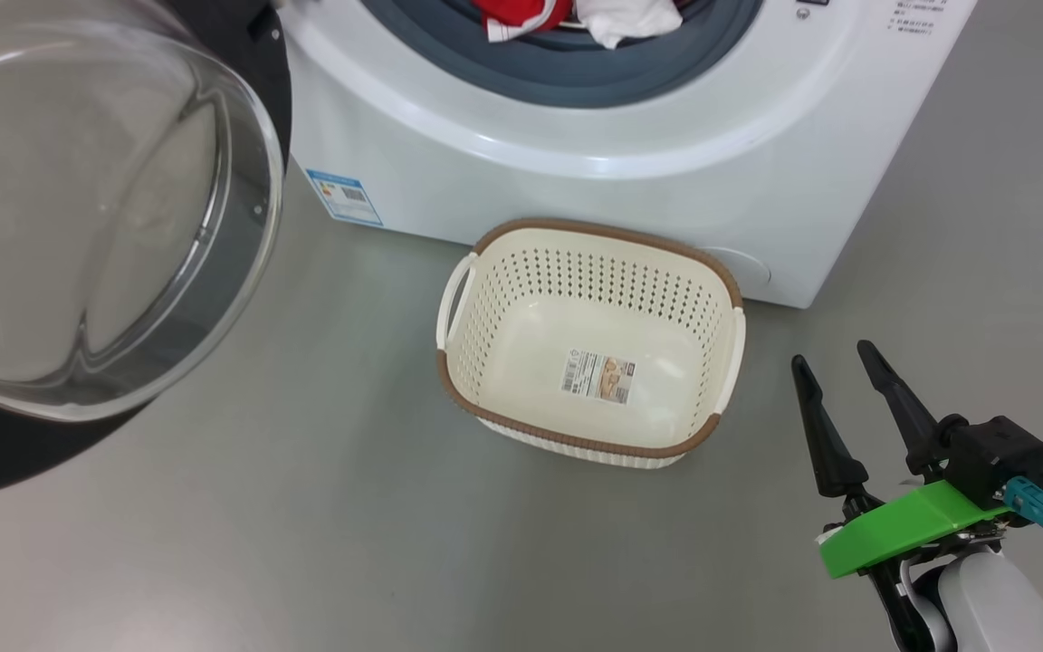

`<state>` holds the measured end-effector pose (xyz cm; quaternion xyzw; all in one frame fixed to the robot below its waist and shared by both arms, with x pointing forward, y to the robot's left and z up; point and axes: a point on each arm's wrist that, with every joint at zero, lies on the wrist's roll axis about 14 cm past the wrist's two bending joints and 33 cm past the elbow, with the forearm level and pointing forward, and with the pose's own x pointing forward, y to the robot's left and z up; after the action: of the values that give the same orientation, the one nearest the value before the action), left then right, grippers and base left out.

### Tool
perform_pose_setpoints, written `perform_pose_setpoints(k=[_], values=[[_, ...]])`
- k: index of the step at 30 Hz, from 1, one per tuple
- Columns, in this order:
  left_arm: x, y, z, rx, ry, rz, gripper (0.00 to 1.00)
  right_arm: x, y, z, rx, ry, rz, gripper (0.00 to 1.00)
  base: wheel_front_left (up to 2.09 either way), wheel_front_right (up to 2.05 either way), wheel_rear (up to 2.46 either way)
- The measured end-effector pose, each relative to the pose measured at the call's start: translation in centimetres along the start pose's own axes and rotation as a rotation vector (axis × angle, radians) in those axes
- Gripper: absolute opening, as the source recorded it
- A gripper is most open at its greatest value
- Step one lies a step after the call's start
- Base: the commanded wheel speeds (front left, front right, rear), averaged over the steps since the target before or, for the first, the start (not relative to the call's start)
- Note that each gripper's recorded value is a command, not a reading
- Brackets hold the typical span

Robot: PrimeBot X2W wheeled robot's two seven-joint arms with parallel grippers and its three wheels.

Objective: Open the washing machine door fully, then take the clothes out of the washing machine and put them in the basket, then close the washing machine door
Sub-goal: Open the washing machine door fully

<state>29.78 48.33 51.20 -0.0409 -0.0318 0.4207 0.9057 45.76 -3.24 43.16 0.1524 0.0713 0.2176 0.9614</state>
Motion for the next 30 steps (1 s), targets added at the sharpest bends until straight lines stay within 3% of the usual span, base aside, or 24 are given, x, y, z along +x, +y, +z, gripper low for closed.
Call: perform_pose_setpoints(k=[4, 8, 11, 13, 14, 15, 16, 30], values=[[-0.9, -0.3, 0.0, 0.005, -0.003, -0.030, 0.00, -0.2, 0.4, 0.8, -0.005, -0.018, 0.004, 1.00, 0.00, 0.00, 0.00], [-2.6, -1.1, -0.9, 0.001, 0.016, -0.076, 0.16, -0.7, 0.7, 1.3, -0.011, -0.028, 0.003, 1.00, 0.00, 0.00, 0.00], [-3.9, -2.2, -1.5, -0.010, 0.026, -0.116, 0.34, -1.4, 0.7, 1.4, -0.012, -0.027, -0.004, 1.00, 0.00, 0.00, 0.00], [-5.1, -3.8, -1.8, -0.021, 0.028, -0.175, 0.49, -1.9, 0.6, 1.7, -0.010, -0.036, -0.015, 1.00, 0.00, 0.00, 0.00], [-5.6, -4.3, -2.0, -0.022, 0.031, -0.194, 0.62, -2.1, 0.5, 1.9, -0.010, -0.039, -0.020, 1.00, 0.00, 0.00, 0.00], [-6.0, -4.9, -2.2, -0.028, 0.034, -0.214, 0.87, -2.2, 0.3, 2.0, -0.010, -0.043, -0.025, 1.00, 0.00, 0.00, 0.00], [-6.5, -5.5, -2.3, -0.029, 0.038, -0.236, 1.00, -2.5, 0.1, 2.1, -0.011, -0.047, -0.034, 1.00, 0.00, 0.00, 0.00], [-11.0, -14.4, -3.0, -0.067, 0.058, -0.551, 1.00, -6.4, -3.7, 3.7, -0.011, -0.094, -0.176, 1.00, 0.00, 0.00, 0.00]])
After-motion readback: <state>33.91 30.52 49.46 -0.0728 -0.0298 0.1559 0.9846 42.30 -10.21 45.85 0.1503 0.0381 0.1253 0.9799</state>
